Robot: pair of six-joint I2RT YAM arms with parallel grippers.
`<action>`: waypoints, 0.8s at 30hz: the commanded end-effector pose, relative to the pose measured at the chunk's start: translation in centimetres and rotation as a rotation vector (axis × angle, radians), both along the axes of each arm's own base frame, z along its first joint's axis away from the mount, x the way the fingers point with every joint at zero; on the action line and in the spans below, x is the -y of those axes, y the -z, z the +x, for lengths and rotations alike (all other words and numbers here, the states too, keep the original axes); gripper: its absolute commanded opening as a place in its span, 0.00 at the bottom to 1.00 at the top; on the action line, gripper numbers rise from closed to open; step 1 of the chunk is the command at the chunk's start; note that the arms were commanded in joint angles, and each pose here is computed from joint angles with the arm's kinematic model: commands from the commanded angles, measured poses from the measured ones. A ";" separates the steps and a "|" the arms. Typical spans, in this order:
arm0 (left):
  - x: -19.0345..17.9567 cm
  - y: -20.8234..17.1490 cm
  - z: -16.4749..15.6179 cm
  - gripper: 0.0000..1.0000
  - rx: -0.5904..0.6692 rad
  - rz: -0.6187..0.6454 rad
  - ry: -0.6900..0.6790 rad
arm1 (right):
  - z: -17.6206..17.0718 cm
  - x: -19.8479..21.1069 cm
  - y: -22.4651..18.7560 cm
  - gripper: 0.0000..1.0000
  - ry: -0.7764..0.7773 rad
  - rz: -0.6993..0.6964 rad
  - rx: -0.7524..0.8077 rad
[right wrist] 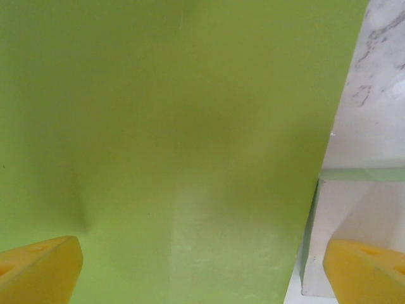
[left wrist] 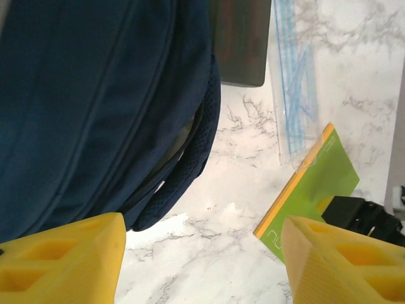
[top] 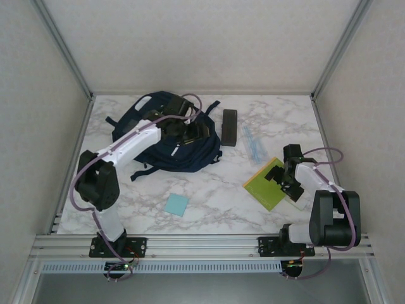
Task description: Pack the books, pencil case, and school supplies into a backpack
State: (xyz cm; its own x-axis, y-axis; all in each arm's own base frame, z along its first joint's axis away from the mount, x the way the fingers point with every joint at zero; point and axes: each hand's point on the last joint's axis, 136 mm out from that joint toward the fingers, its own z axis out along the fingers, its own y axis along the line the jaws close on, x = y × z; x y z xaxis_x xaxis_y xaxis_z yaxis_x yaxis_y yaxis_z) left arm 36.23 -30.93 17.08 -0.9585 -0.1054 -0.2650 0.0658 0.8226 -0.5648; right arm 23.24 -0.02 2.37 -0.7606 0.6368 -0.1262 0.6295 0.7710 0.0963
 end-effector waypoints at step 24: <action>11.0 5.5 -3.5 0.58 -0.141 -0.058 0.270 | 4.6 -3.9 -3.9 0.90 -0.034 0.231 0.220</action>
